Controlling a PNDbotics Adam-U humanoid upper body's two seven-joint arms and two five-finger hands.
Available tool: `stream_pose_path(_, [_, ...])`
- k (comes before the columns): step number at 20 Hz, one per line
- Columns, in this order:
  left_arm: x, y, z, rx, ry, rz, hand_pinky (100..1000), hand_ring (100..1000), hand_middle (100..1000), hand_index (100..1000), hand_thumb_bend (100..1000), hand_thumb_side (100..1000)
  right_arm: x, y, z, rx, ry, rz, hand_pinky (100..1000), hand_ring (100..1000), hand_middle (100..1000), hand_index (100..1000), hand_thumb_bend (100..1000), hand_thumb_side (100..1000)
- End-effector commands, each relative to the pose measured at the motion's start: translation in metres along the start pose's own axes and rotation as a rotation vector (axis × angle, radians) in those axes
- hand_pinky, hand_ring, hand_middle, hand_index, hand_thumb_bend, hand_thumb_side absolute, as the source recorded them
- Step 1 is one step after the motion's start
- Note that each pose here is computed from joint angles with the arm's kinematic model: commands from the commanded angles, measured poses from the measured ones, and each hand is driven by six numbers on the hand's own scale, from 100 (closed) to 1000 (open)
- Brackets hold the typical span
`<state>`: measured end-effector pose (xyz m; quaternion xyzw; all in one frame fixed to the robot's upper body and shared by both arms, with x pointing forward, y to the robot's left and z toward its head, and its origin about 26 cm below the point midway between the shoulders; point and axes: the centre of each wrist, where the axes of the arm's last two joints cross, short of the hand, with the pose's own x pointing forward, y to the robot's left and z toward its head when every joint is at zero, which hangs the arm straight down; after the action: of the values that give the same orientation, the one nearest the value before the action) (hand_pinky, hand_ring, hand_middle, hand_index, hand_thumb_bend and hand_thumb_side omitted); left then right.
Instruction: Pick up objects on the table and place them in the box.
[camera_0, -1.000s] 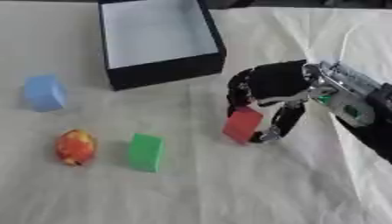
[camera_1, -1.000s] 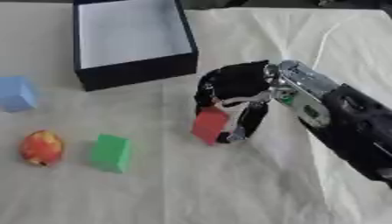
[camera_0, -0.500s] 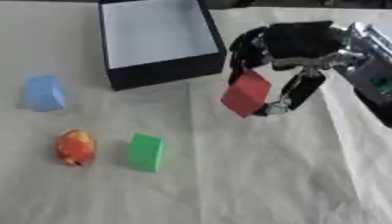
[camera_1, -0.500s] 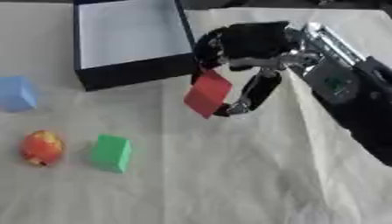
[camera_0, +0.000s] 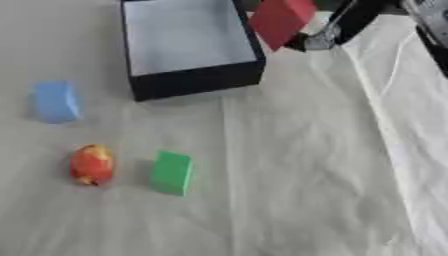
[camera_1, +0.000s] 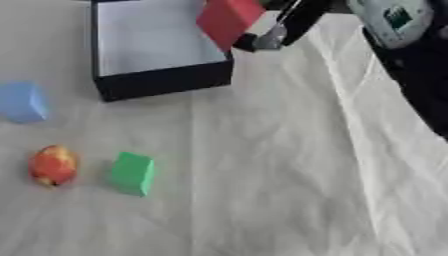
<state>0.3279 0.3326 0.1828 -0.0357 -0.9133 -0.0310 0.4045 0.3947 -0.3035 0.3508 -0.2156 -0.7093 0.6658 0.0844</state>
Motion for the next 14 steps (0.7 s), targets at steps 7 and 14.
stream_pose_path(7, [0.026,-0.006,-0.014,-0.088,-0.114,-0.042,935,924,672,792,100,580,-0.036,-0.023,0.023,0.082,0.037,0.092,840,702,537,575,122,309])
stream_pose_path(14, [0.045,-0.029,-0.031,-0.187,-0.222,0.012,930,919,675,794,100,574,-0.066,-0.012,0.040,0.036,0.224,0.086,840,700,537,575,116,295])
